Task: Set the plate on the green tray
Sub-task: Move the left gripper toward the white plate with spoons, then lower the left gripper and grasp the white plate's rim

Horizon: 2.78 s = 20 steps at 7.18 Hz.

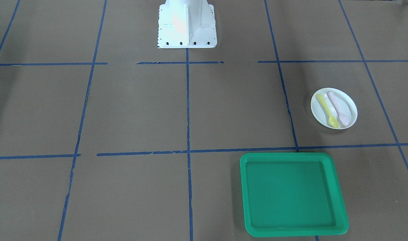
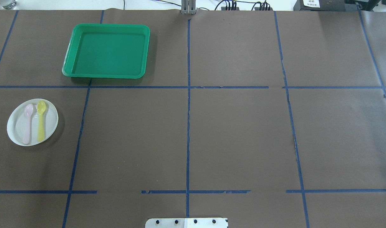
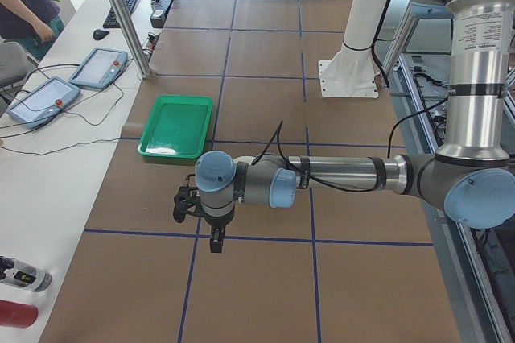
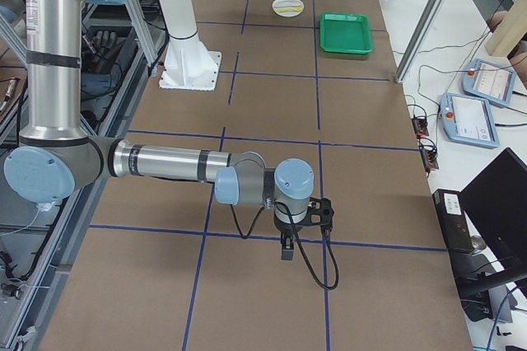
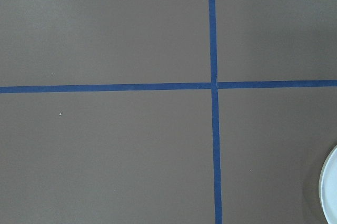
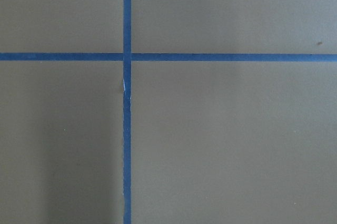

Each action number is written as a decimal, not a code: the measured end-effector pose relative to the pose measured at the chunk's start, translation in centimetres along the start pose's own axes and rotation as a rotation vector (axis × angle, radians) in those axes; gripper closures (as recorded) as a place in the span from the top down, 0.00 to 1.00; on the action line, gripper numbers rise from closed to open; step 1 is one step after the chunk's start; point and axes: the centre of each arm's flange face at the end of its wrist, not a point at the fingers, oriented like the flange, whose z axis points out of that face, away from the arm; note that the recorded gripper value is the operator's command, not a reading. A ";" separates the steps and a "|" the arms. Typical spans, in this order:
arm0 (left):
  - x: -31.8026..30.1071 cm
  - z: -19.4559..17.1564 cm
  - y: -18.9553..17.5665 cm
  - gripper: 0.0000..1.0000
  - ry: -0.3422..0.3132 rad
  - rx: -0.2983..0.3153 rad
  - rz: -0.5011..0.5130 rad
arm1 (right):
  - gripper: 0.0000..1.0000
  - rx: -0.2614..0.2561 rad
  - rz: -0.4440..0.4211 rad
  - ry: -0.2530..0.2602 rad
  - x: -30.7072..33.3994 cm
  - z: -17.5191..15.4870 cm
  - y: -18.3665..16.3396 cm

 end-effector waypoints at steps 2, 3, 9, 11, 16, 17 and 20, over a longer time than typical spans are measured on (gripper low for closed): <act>0.2 -0.2 0.1 1.00 0.002 0.003 0.005 | 1.00 0.001 -0.001 0.000 0.0 0.0 0.0; 0.6 -0.6 0.0 1.00 0.005 0.012 0.012 | 1.00 0.000 -0.001 0.000 0.0 0.0 0.0; 7.9 1.7 -2.8 1.00 0.039 0.059 0.000 | 1.00 0.000 -0.001 0.000 0.0 0.0 0.0; 11.2 5.7 -2.5 1.00 0.078 0.059 -0.015 | 1.00 0.000 -0.001 0.000 0.0 0.0 0.0; 16.3 15.6 0.2 1.00 0.104 0.052 -0.084 | 1.00 0.000 -0.001 0.000 0.0 0.0 0.0; 17.1 16.4 0.6 1.00 0.105 0.048 -0.090 | 1.00 0.000 -0.001 0.000 0.0 0.0 0.0; 17.0 18.0 3.8 1.00 0.132 0.063 -0.091 | 1.00 0.000 -0.001 0.000 0.0 0.0 0.0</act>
